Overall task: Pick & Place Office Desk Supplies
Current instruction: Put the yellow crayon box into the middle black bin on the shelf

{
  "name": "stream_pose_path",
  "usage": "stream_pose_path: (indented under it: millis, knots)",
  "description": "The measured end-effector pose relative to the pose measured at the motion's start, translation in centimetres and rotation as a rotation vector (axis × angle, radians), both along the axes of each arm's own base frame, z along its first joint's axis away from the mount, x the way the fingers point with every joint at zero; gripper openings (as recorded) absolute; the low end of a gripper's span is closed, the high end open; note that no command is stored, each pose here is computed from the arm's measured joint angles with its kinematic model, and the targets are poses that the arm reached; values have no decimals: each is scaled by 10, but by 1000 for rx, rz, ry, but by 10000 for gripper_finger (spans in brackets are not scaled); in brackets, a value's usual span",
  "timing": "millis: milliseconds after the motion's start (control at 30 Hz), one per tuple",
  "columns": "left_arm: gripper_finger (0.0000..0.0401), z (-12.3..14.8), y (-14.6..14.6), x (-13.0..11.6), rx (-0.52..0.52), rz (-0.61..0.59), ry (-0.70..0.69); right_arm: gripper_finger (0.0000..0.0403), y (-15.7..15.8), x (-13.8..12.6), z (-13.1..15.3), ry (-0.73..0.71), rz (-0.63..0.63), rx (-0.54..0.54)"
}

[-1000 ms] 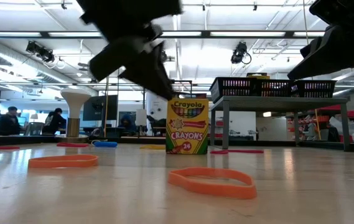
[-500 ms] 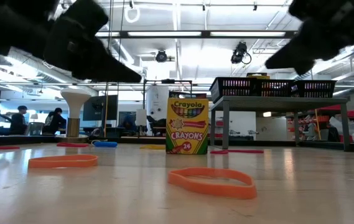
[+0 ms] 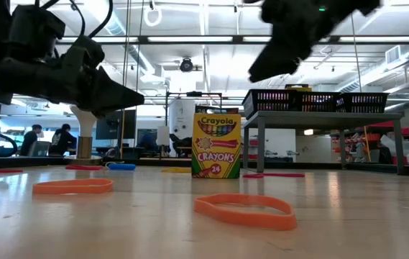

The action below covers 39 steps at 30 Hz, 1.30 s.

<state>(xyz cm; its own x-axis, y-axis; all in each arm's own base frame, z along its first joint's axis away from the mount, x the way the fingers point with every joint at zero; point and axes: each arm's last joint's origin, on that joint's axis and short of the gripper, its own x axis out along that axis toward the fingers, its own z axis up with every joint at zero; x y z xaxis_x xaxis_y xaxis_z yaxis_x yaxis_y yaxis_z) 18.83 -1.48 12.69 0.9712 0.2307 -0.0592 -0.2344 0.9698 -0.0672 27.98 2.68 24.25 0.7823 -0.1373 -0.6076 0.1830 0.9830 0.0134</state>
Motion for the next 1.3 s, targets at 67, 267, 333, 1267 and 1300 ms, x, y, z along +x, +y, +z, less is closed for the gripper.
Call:
stream_pose_path:
  millis: [67,267,333,1267,1300]
  knots:
    - [65,0,1,1,1,3,6,183,-3,17,5,67,20,-44]
    - [65,-1,1,1,2,2,9,241,-3,63,12,192,118,-108]
    - [65,-1,1,1,3,2,15,252,-2,74,8,229,129,-111]
    - [65,-3,0,1,7,0,34,120,0,97,-44,431,218,-115]
    - [65,-3,0,1,7,0,34,113,0,96,-43,440,221,-114]
